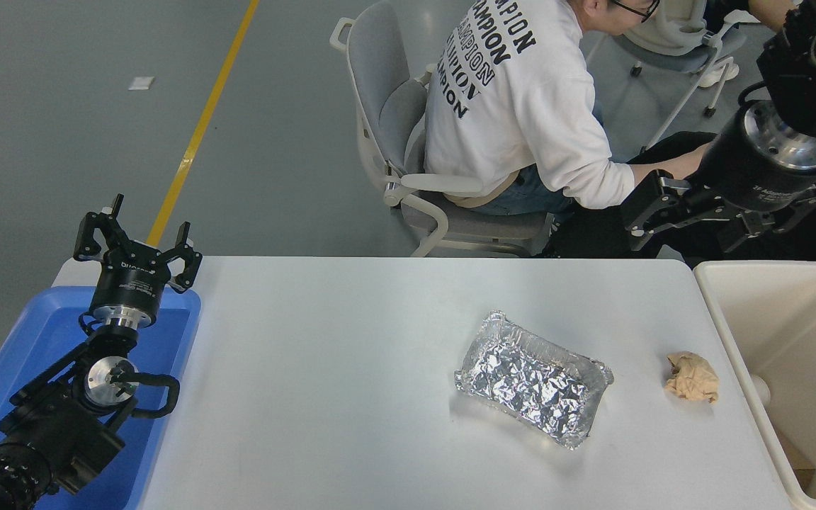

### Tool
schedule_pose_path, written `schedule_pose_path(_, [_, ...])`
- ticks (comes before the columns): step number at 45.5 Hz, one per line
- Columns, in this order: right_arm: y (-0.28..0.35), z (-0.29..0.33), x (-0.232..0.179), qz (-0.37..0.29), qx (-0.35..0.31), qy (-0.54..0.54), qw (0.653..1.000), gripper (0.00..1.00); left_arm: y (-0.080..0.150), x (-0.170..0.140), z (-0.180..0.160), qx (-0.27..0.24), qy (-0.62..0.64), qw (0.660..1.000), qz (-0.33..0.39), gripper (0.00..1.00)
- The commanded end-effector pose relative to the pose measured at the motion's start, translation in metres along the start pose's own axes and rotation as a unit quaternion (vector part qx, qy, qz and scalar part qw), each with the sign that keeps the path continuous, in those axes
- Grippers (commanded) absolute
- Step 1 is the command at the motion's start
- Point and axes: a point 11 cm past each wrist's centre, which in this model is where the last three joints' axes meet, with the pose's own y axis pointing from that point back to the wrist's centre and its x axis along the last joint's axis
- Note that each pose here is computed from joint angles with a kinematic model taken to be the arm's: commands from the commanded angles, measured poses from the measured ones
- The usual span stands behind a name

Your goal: Pick up foil plate and place in dustbin

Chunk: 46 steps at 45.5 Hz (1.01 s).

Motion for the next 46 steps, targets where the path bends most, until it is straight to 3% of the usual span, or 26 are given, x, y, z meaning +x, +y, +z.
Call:
schedule_pose_path(1, [0.002,-0.001,0.001,0.003,0.003,0.001,1.000,1.00,0.000,0.000,0.000,-0.001,0.001,1.000,0.001,0.99])
schedule_pose_path(36, [-0.002,0.000,-0.001,-0.003,0.002,-0.001,1.000,1.00,0.000,0.000,-0.001,0.000,0.001,1.000,0.000,0.99])
schedule_pose_path(46, [-0.024,0.010,-0.010,-0.033,-0.006,-0.011,0.999,1.00,0.000,0.000,-0.001,0.000,0.001,1.000,0.000,0.99])
